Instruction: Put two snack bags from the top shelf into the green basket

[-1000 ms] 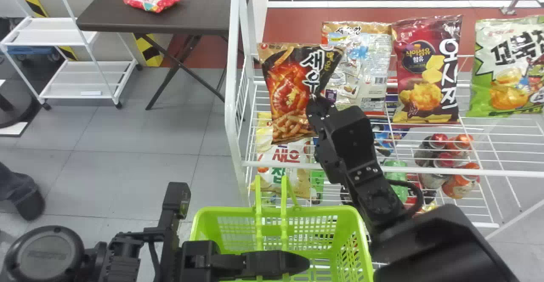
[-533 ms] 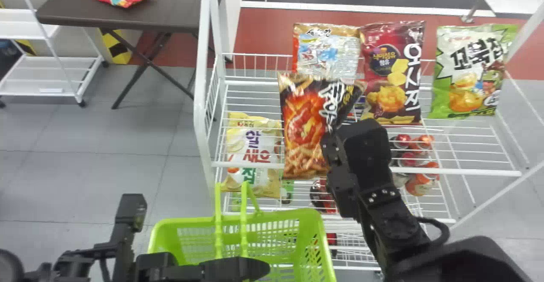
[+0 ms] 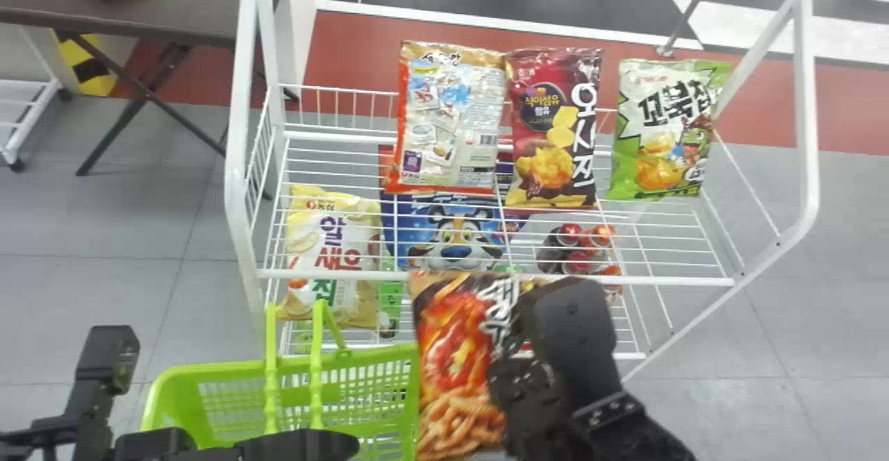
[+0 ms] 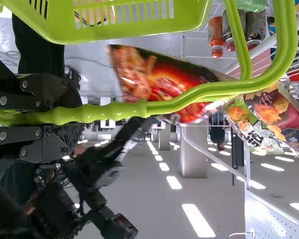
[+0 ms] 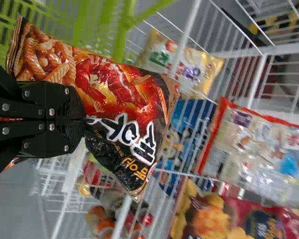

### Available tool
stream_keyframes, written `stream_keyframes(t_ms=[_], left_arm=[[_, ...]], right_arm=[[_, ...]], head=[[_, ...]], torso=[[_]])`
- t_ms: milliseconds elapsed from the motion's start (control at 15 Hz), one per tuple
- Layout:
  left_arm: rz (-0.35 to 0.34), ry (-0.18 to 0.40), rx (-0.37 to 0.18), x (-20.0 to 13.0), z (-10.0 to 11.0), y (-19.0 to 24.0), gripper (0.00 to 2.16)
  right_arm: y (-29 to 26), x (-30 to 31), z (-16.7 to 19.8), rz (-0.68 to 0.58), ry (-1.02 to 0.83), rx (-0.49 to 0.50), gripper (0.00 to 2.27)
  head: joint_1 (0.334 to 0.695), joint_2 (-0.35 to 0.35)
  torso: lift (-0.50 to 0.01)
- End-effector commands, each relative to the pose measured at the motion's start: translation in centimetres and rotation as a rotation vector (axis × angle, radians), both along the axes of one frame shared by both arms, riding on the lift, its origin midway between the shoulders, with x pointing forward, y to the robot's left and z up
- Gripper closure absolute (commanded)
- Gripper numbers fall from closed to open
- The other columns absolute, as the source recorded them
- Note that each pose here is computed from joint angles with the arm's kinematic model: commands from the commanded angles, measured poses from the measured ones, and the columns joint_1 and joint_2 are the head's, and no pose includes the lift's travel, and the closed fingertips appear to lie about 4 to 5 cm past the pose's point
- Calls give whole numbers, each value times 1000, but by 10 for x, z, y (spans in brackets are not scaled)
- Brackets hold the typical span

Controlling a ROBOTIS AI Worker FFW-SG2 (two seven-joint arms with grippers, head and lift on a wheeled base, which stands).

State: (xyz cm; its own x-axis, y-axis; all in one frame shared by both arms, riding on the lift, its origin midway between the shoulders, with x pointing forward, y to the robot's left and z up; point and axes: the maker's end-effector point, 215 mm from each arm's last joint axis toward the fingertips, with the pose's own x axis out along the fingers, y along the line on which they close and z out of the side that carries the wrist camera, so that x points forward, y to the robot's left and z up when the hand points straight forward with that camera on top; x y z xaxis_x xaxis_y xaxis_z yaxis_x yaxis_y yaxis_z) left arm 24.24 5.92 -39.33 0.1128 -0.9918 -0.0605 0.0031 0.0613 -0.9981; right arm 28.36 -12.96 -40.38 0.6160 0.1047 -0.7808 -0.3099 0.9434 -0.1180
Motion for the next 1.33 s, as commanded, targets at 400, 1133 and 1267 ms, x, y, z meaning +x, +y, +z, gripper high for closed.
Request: stream_keyframes(t_ms=[400, 1133, 1267], left_arm=[[-6, -3, -6, 1, 2, -1, 2142], [-4, 4, -10, 1, 1, -1, 2142], [-8, 6, -10, 0, 1, -2, 2142]], right_arm=[[110, -39, -78, 239, 188, 76, 923], [57, 74, -3, 52, -155, 305, 80], [47, 109, 26, 30, -331, 303, 80]], head=[[695, 12], [695, -13], [695, -28]], torso=[[0], [0], [0]])
